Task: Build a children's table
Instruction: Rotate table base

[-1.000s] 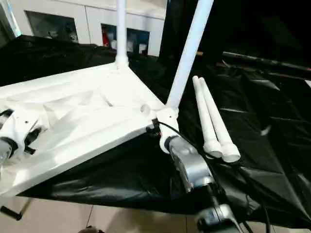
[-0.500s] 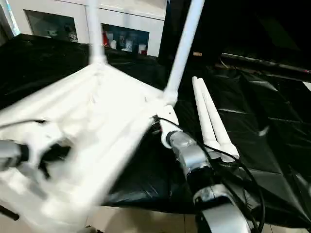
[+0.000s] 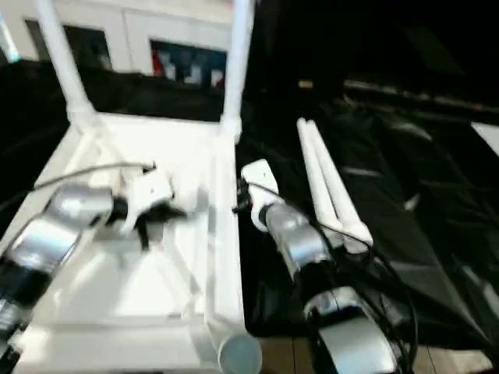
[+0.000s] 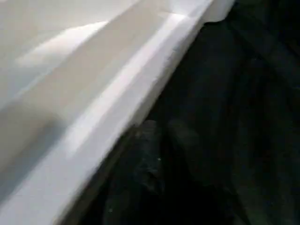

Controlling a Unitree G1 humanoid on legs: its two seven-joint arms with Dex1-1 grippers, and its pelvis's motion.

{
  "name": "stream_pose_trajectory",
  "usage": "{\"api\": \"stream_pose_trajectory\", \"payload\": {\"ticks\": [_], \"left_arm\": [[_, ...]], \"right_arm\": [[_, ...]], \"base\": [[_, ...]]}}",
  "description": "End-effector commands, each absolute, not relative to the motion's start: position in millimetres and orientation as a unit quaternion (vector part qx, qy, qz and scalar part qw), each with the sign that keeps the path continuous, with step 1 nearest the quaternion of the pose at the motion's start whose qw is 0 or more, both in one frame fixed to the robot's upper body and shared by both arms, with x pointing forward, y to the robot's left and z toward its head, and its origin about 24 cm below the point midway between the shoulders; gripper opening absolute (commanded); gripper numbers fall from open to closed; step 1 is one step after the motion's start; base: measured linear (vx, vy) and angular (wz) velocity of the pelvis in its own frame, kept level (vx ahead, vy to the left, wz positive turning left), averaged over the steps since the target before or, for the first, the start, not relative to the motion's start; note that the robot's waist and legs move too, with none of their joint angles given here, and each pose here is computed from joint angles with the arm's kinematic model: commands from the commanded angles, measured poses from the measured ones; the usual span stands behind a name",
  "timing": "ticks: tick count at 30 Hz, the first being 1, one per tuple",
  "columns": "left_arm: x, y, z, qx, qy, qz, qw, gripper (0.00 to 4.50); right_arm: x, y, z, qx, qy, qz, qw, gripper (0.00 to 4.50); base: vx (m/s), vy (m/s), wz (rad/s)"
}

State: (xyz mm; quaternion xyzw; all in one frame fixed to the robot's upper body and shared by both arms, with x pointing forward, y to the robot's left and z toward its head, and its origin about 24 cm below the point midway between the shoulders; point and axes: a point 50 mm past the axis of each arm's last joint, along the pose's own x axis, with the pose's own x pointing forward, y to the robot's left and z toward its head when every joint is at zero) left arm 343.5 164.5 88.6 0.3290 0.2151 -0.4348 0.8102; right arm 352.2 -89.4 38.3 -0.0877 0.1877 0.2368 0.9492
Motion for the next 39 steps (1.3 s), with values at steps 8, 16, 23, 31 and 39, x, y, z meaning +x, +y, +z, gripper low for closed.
{"api": "stream_pose_trajectory", "payload": {"ticks": [8,16,23,31,39], "left_arm": [[361.0,176.8,90.6,0.352,0.221,-0.387,0.823,0.0],[318.2,170.7,122.3,0.253,0.182,-0.581,0.752,0.0],[279.8,197.3,124.0,0.265,0.259,-0.62,0.691,0.0],[272.1,196.9,100.7,0.314,0.307,-0.589,0.678,0.0],[320.5,210.6,94.1,0.402,0.31,-0.397,0.764,0.0]], "right_arm": [[357.2,-112.9,67.3,-0.092,0.13,0.201,0.967,0.03],[341.3,-130.3,81.2,-0.085,0.11,0.259,0.956,0.03],[287.3,-141.8,103.0,-0.103,0.125,0.505,0.848,0.03],[268.8,-145.0,108.3,-0.118,0.163,0.567,0.799,0.03],[261.3,-143.5,109.8,-0.134,0.177,0.581,0.783,0.03]], "base": [[0.0,0.0,0.0],[0.0,0.0,0.0],[0.0,0.0,0.0],[0.0,0.0,0.0],[0.0,0.0,0.0]]}}
